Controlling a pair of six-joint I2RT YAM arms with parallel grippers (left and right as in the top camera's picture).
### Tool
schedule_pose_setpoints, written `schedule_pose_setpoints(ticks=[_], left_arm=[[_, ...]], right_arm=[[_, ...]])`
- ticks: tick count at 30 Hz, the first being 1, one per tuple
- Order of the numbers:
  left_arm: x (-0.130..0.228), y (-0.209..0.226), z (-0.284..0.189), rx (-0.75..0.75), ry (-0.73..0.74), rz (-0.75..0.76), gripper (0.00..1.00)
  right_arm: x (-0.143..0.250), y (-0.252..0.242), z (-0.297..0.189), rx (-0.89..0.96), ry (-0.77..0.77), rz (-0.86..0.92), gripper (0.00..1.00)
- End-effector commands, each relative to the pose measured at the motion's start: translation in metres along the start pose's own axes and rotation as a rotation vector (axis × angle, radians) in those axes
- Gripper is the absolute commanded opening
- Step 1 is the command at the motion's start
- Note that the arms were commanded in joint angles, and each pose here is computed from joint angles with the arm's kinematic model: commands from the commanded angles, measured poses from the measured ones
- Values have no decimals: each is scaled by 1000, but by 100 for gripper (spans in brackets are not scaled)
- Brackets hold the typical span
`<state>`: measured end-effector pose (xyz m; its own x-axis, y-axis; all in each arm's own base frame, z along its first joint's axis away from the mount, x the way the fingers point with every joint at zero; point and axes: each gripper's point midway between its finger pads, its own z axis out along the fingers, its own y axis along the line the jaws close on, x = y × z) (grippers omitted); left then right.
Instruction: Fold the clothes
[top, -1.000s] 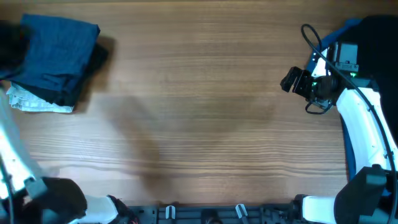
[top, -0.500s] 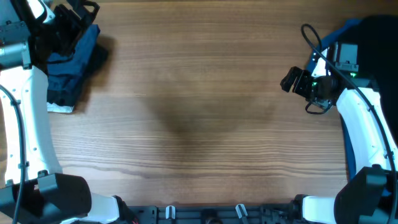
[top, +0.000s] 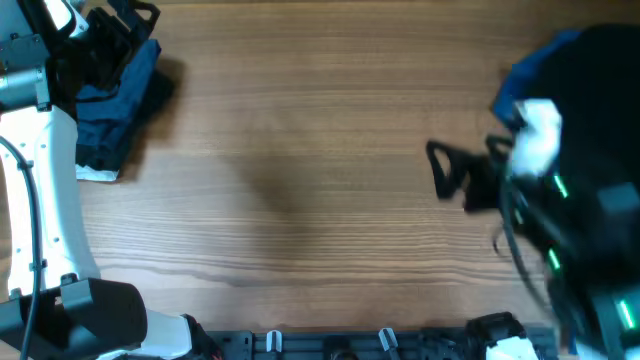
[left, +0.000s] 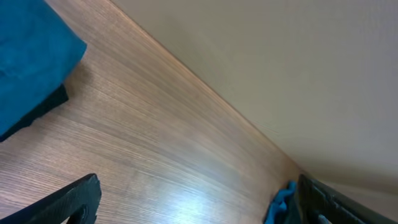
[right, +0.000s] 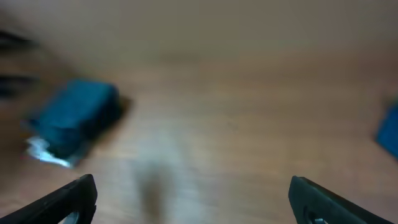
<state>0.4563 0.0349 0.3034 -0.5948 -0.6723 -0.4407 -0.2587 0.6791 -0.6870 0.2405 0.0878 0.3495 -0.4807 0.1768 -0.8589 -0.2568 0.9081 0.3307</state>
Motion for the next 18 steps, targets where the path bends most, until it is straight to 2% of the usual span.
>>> schedule_pose_setpoints(ticks=[1,3,5,8,14,18], left_arm=[[1,3,3,-6,5,4,100],[1,3,3,-6,5,4,100],[1,3,3,-6,5,4,100],[1,3,3,-6,5,4,100],[1,3,3,-6,5,4,100],[1,3,3,-6,5,4,100]], right_arm=[[-15,14,-64,-43,-204,-40,100],[-7,10,-88,-36,-292,-47,100],[13,-2,-89,-21,-351,-45,100],[32,-16,-62,-41,-476,-64,100],[44,-42,-17,-59,-749,-88,99],[67,-73,5,50,-745,-47,100]])
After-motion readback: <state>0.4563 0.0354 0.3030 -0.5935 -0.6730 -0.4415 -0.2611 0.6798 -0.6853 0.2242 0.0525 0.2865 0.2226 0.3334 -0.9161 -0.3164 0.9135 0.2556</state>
